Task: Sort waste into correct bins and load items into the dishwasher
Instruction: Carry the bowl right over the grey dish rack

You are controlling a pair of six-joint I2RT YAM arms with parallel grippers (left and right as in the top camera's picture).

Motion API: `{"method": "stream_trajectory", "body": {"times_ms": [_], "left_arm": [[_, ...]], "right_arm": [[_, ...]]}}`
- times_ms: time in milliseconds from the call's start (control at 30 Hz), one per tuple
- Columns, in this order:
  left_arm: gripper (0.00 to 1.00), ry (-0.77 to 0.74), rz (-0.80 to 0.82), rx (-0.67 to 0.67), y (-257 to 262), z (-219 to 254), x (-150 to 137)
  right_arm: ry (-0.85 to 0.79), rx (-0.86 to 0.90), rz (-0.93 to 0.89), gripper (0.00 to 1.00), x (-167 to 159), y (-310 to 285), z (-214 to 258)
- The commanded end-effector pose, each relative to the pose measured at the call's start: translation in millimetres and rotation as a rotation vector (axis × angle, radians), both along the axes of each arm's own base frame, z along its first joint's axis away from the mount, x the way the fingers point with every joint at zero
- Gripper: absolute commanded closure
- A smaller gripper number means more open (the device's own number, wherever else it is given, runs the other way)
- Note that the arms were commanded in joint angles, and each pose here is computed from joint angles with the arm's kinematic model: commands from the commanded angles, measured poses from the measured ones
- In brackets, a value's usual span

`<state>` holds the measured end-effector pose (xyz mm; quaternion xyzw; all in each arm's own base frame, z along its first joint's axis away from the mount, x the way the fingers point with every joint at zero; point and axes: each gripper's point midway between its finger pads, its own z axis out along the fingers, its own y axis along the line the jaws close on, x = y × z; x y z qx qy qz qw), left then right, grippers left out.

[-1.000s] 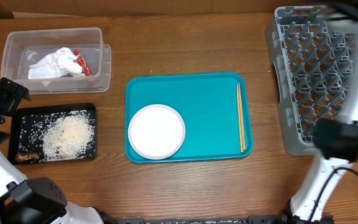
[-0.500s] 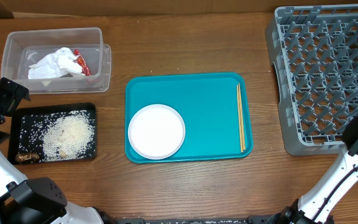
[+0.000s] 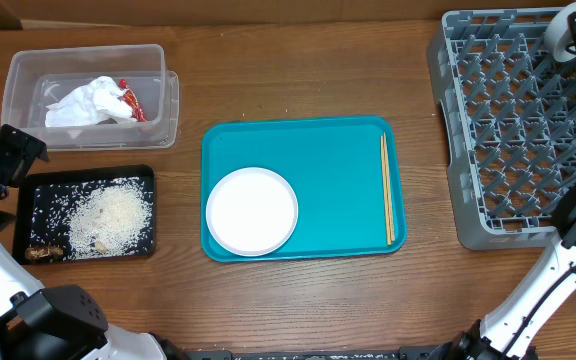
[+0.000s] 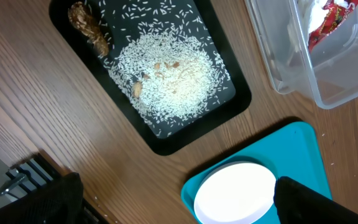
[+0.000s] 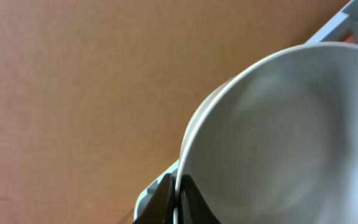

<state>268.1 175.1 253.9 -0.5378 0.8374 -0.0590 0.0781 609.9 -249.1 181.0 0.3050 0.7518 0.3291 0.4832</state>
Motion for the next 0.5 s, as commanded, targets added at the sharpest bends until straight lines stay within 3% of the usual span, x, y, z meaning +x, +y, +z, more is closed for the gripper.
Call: {"method": "stream_trajectory", "body": {"times_ms": [0, 467], "left_arm": [[0.00, 0.006, 0.010, 0.001, -1.8, -0.5, -0.1], [0.00, 0.006, 0.010, 0.001, -1.7, -0.5, -0.1]], "right_arm": [[0.030, 0.053, 0.007, 0.96, -11.6, -3.4, -10.1], [0.153, 0.304, -0.033, 0.96, -57.4, -36.4, -29.2]]}}
